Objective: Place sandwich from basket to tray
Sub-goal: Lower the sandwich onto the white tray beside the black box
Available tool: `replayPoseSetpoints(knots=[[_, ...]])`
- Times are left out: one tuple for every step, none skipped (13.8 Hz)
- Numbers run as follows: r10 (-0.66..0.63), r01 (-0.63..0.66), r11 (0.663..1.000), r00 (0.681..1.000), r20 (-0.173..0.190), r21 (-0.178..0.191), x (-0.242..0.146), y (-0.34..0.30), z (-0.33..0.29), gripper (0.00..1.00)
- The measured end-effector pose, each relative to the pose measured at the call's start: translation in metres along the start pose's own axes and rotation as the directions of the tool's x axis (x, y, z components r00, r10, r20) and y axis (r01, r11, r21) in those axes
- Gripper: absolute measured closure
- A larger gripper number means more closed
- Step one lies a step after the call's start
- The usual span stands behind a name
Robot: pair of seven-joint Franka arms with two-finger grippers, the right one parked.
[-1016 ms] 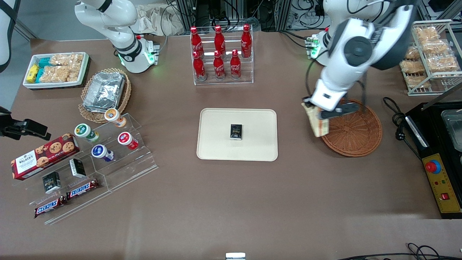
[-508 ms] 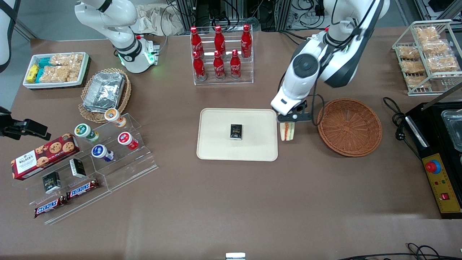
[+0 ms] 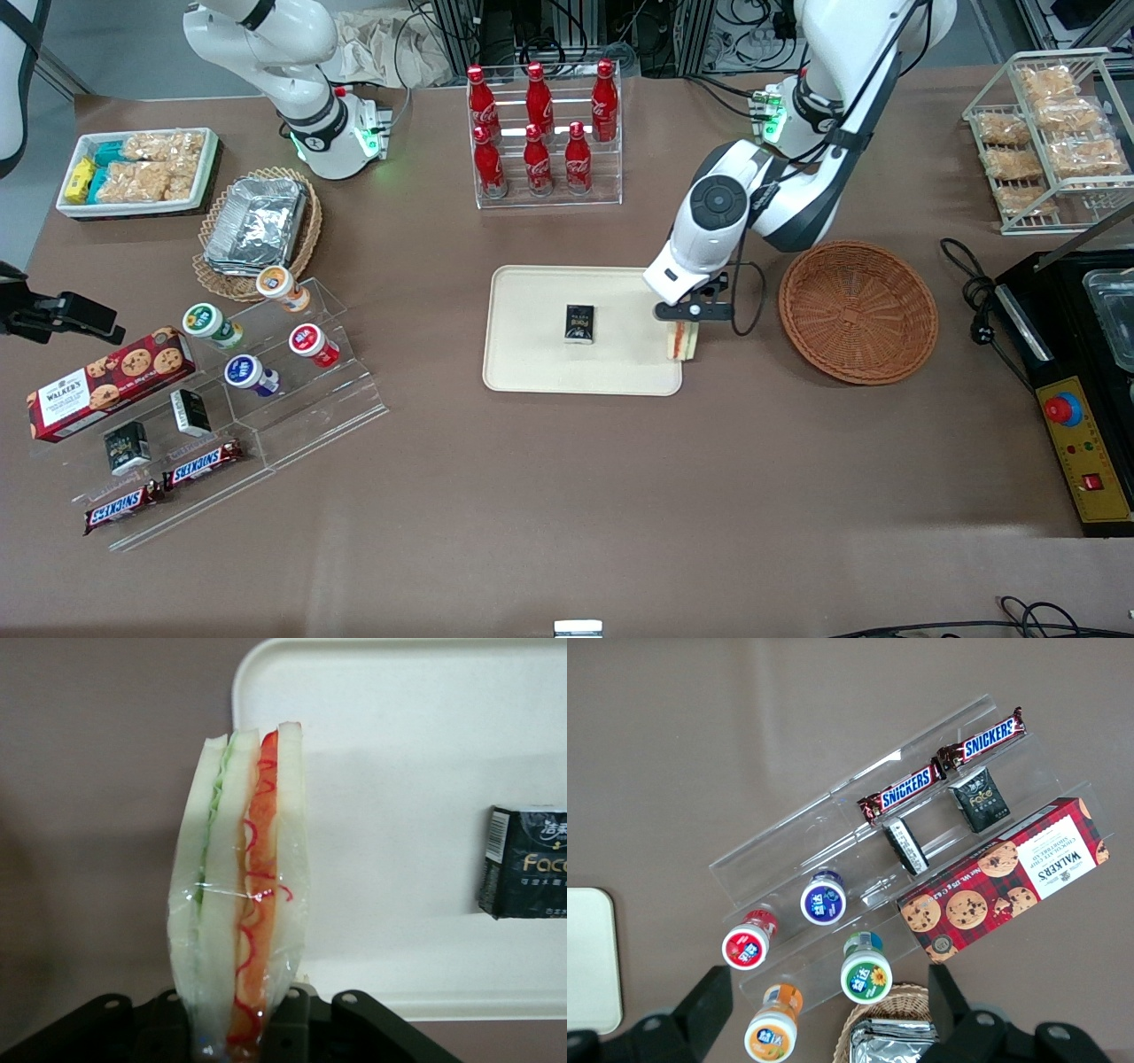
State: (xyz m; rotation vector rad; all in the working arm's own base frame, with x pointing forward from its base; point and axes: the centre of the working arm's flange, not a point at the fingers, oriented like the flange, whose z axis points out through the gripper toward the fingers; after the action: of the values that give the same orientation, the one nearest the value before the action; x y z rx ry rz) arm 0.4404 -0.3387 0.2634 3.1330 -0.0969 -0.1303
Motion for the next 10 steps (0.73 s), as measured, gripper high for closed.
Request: replayPoseSetpoints(knots=[[0.002, -0.002, 1.0, 1.0, 0.003, -0.003, 0.0, 0.001, 0.007, 0.79], [0.001, -0.001, 1.0, 1.0, 0.006, -0.008, 0.001, 0.002, 0.014, 0.79], [0.001, -0.001, 1.0, 1.0, 0.008, -0.01, 0.002, 0.002, 0.02, 0.79], [0.004, -0.004, 1.0, 1.0, 0.012, -0.009, 0.001, 0.004, 0.025, 0.79], [0.01, -0.01, 1.0, 1.0, 0.017, -0.008, -0.001, 0.006, 0.029, 0.79], [0.017, -0.017, 1.0, 1.0, 0.019, -0.008, -0.003, 0.009, 0.031, 0.79], [0.023, -0.023, 1.0, 1.0, 0.016, -0.012, -0.005, 0.013, 0.033, 0.79], [0.026, -0.026, 1.0, 1.0, 0.013, -0.015, -0.005, 0.014, 0.035, 0.79], [0.028, -0.027, 1.0, 1.0, 0.014, -0.016, -0.006, 0.015, 0.037, 0.79], [0.028, -0.028, 1.0, 0.999, 0.017, -0.015, -0.006, 0.015, 0.039, 0.79]])
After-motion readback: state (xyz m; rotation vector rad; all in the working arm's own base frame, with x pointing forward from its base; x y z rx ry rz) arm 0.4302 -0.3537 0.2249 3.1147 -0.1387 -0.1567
